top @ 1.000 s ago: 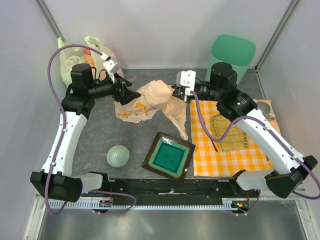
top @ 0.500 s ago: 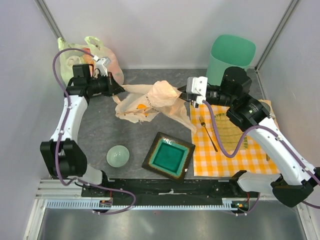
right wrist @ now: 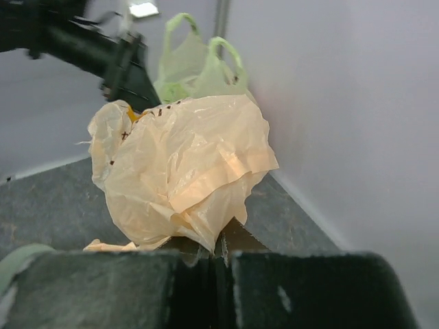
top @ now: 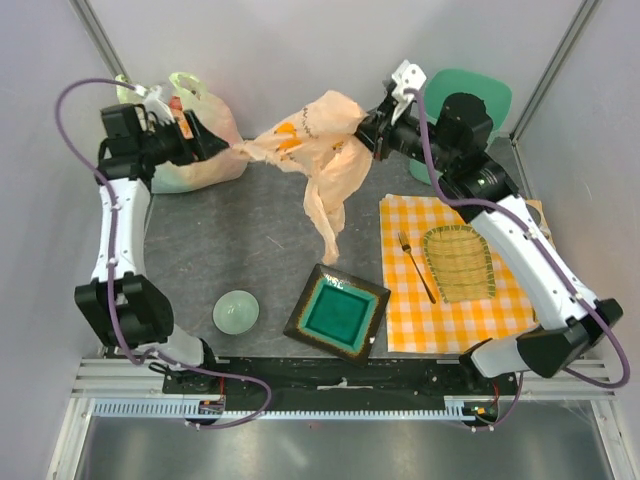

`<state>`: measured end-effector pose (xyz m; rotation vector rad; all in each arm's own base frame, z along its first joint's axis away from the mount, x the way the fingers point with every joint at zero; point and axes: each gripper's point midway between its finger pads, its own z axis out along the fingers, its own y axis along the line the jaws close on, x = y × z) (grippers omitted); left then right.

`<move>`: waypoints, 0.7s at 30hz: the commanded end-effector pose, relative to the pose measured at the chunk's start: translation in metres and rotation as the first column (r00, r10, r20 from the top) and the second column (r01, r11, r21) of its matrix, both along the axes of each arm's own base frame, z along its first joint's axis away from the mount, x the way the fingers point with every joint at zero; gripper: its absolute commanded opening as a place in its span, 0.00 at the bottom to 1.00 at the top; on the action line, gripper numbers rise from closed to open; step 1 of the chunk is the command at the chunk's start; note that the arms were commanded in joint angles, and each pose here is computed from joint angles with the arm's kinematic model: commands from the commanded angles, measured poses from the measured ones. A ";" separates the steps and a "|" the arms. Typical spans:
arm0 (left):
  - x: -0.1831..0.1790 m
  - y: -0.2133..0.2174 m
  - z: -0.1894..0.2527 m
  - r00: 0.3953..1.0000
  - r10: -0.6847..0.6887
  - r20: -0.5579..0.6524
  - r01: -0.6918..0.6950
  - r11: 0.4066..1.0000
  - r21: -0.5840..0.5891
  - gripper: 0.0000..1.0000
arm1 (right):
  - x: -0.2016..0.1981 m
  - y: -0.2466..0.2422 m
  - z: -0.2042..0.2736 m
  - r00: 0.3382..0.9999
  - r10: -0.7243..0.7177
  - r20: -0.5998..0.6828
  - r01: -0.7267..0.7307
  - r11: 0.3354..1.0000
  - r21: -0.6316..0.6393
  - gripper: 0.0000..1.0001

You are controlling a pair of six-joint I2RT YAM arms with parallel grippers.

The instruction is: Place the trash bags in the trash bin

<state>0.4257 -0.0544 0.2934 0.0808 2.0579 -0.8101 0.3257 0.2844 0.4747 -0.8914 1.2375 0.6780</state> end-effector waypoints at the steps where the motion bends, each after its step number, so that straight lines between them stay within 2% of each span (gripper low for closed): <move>1: -0.010 0.020 0.124 0.921 0.095 0.379 -0.123 0.991 0.051 0.90 | 0.053 -0.020 0.006 0.933 -0.227 -0.280 0.286 0.938 0.194 0.00; 2: -0.022 0.024 0.156 0.864 0.147 0.481 -0.186 0.982 0.034 0.90 | 0.059 -0.023 0.004 0.908 -0.249 -0.337 0.335 0.915 0.226 0.00; 3: -0.024 0.026 0.144 0.866 0.181 0.467 -0.211 0.977 0.013 0.90 | 0.069 -0.025 -0.002 0.883 -0.278 -0.378 0.381 0.895 0.233 0.00; 5: -0.046 0.018 0.157 0.838 0.201 0.507 -0.213 0.976 -0.035 0.89 | 0.084 -0.036 -0.007 0.824 -0.348 -0.448 0.493 0.830 0.262 0.00; 6: -0.050 0.009 0.139 0.863 0.176 0.474 -0.181 0.983 -0.035 0.90 | 0.090 -0.038 -0.012 0.802 -0.360 -0.476 0.522 0.810 0.266 0.00; 9: -0.081 -0.053 0.115 0.891 -0.038 0.452 0.038 0.999 0.010 0.89 | 0.101 -0.042 -0.018 0.756 -0.367 -0.542 0.584 0.752 0.306 0.00; 10: -0.097 -0.088 0.111 0.881 -0.136 0.452 0.143 0.990 0.020 0.90 | 0.101 -0.039 -0.012 0.770 -0.346 -0.537 0.572 0.747 0.339 0.00; 14: -0.118 -0.134 0.090 0.864 -0.292 0.409 0.306 0.952 0.033 0.92 | 0.098 -0.031 -0.011 0.792 -0.282 -0.542 0.532 0.755 0.384 0.00; 21: -0.121 -0.165 0.056 0.860 -0.385 0.336 0.359 0.923 0.139 0.94 | 0.096 -0.026 -0.002 0.809 -0.234 -0.539 0.506 0.744 0.436 0.00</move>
